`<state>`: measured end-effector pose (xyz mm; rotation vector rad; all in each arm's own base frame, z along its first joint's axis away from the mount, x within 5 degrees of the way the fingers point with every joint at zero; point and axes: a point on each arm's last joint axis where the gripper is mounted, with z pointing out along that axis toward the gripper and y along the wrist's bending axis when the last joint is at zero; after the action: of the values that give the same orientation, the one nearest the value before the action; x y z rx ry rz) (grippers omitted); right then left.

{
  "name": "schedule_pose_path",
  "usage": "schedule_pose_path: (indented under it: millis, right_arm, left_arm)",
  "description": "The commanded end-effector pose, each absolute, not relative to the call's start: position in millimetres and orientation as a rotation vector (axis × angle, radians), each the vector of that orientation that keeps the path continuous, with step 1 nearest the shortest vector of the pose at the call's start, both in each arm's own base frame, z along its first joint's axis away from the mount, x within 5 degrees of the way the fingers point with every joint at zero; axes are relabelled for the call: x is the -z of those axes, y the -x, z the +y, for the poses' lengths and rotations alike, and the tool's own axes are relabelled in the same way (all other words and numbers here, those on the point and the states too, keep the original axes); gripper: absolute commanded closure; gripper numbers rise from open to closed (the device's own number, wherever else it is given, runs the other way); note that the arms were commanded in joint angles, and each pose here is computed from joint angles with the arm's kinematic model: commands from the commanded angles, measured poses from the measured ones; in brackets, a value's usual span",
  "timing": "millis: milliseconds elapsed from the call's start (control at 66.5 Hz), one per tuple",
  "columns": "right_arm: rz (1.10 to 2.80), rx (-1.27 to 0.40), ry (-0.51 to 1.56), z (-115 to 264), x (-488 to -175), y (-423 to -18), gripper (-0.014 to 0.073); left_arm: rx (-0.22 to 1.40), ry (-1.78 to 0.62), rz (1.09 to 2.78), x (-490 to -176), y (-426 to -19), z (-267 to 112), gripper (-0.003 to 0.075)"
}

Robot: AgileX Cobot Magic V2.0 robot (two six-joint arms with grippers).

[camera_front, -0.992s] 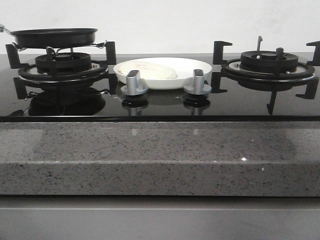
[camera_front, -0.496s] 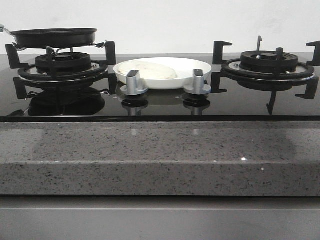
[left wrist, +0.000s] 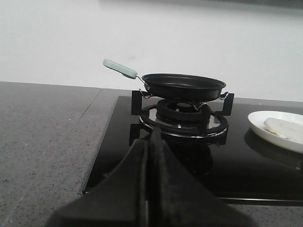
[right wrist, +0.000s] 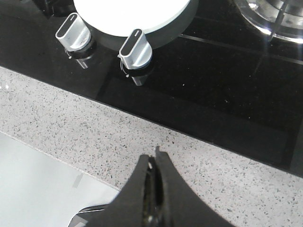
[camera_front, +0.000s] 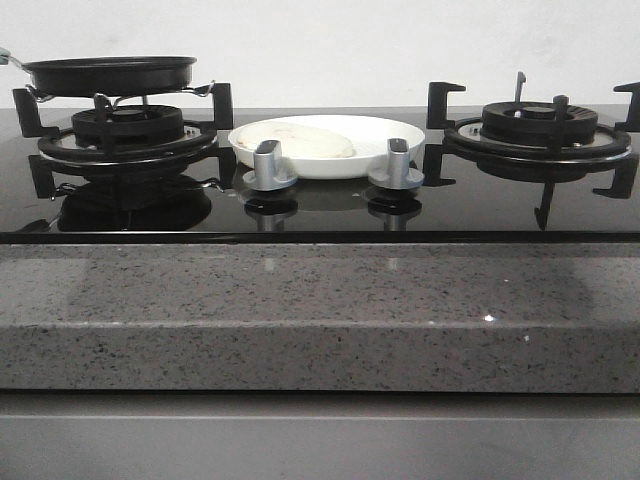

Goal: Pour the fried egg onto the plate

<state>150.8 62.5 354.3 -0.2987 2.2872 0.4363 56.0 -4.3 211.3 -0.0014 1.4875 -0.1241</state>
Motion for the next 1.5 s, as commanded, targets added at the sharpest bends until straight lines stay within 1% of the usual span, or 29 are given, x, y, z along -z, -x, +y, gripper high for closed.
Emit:
schedule_pose_path:
  millis: [0,571,602,677,812,857,917,1023,1158,1278,1489]
  right_arm:
    - [2.201,-0.437,0.286,62,-366,-153,0.0655]
    - [2.199,-0.437,0.285,62,-367,-153,0.0655]
    - [2.197,-0.419,0.289,61,-366,-154,0.0655]
    - [2.145,-0.327,0.288,52,-371,-151,0.0655]
    - [1.971,-0.213,0.199,32,-372,-138,0.0655]
    - [1.937,-0.186,0.166,27,-367,-132,0.0655]
    - [1.843,-0.143,0.116,18,-362,-120,0.0655]
    - [1.728,-0.090,0.043,8,-346,-101,0.0655]
    - [1.630,-0.043,-0.013,2,-315,-80,0.0655]
    - [1.601,-0.026,-0.041,0,-285,-68,0.0655]
    - [1.575,-0.035,-0.031,1,-244,-57,0.0655]
  left_arm:
    - [0.135,0.008,1.399,-218,-54,-4,0.0740]
    - [0.135,0.008,1.397,-218,-54,-4,0.0740]
    - [0.135,0.008,1.397,-218,-54,-4,0.0740]
    - [0.135,0.008,1.397,-218,-54,-4,0.0740]
    - [0.135,0.008,1.397,-218,-54,-4,0.0740]
    - [0.135,0.008,1.397,-218,-54,-4,0.0740]
    - [0.133,0.010,1.397,-218,-54,-4,0.0740]
    - [0.133,0.010,1.397,-218,-54,-4,0.0740]
    - [0.133,0.010,1.397,-218,-54,-4,0.0740]
    - [0.133,0.010,1.397,-218,-54,-4,0.0740]
    - [0.133,0.010,1.397,-218,-54,-4,0.0740]
